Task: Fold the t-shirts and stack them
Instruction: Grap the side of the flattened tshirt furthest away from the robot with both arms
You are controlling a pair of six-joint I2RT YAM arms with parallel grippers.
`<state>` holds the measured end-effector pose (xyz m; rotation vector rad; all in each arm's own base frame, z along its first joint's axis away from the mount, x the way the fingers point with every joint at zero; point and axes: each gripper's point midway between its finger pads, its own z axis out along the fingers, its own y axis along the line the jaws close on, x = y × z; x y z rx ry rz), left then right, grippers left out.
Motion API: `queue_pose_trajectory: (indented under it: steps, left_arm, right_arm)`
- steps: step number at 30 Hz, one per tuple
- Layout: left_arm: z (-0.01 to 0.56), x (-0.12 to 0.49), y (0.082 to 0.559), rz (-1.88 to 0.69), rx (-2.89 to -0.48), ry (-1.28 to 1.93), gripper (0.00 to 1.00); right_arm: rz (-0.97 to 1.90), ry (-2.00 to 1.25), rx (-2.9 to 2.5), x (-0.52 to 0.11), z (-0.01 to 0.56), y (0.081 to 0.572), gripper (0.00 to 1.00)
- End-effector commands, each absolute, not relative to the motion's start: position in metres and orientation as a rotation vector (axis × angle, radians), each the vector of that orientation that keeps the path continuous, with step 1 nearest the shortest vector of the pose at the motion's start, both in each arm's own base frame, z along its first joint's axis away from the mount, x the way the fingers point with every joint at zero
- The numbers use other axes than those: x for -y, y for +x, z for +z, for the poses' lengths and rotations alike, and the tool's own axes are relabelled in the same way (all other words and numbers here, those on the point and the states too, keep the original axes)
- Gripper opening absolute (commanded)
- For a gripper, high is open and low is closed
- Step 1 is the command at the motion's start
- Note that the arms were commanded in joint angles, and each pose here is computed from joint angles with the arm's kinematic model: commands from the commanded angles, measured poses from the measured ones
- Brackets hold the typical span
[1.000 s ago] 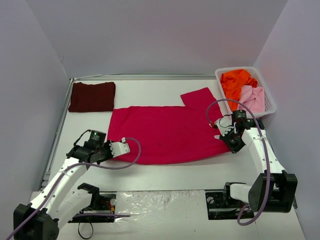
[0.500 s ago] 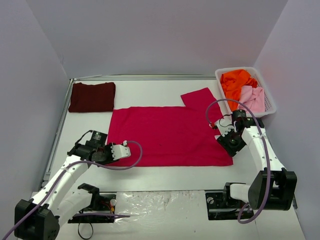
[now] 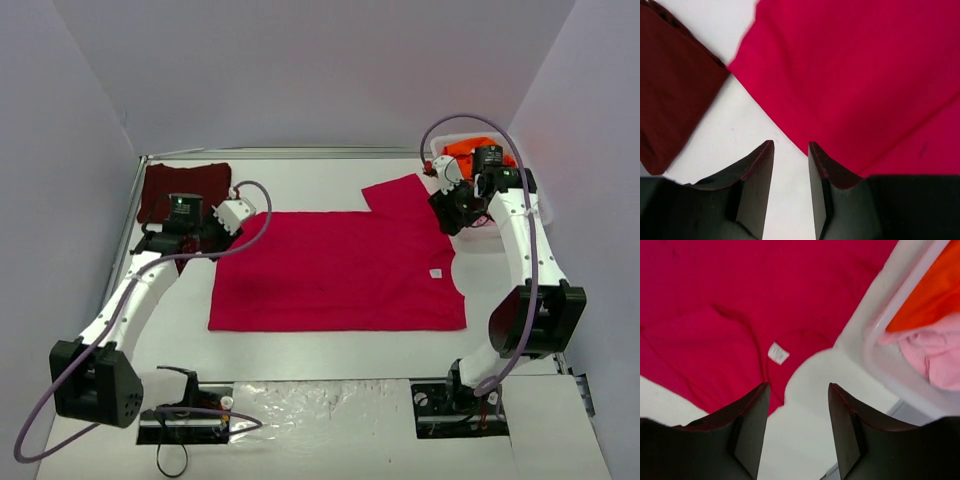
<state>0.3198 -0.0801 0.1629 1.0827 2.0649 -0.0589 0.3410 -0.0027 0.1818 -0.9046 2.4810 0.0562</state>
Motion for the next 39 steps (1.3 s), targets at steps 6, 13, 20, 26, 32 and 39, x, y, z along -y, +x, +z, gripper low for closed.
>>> queue_pose_trajectory:
  steps: [6,13,20,26,32,39]
  left_arm:
    - [0.177,0.080,0.408,-0.345,-2.077,0.858,0.33]
    - [0.143,0.062,0.447,-0.468,-2.172,0.768,0.34]
    - [0.105,0.049,0.464,-0.577,-2.280,0.552,0.39]
    - [0.082,0.037,0.471,-0.548,-2.339,0.381,0.43]
    - [0.076,0.047,0.475,-0.666,-2.361,0.317,0.44]
    - [0.067,0.043,0.486,-0.639,-2.365,0.282,0.46]
  right_arm:
    - [0.343,-0.898,-2.518,-0.040,0.144,0.402,0.46]
    - [0.410,-1.000,-2.568,-0.070,0.106,0.404,0.43]
    - [0.358,-1.062,-2.586,-0.080,0.097,0.404,0.42]
    - [0.353,-1.074,-2.615,-0.079,0.085,0.401,0.43]
    - [0.332,-1.084,-2.638,-0.075,0.075,0.396,0.43]
    - [0.336,-1.096,-2.642,-0.075,0.071,0.392,0.44]
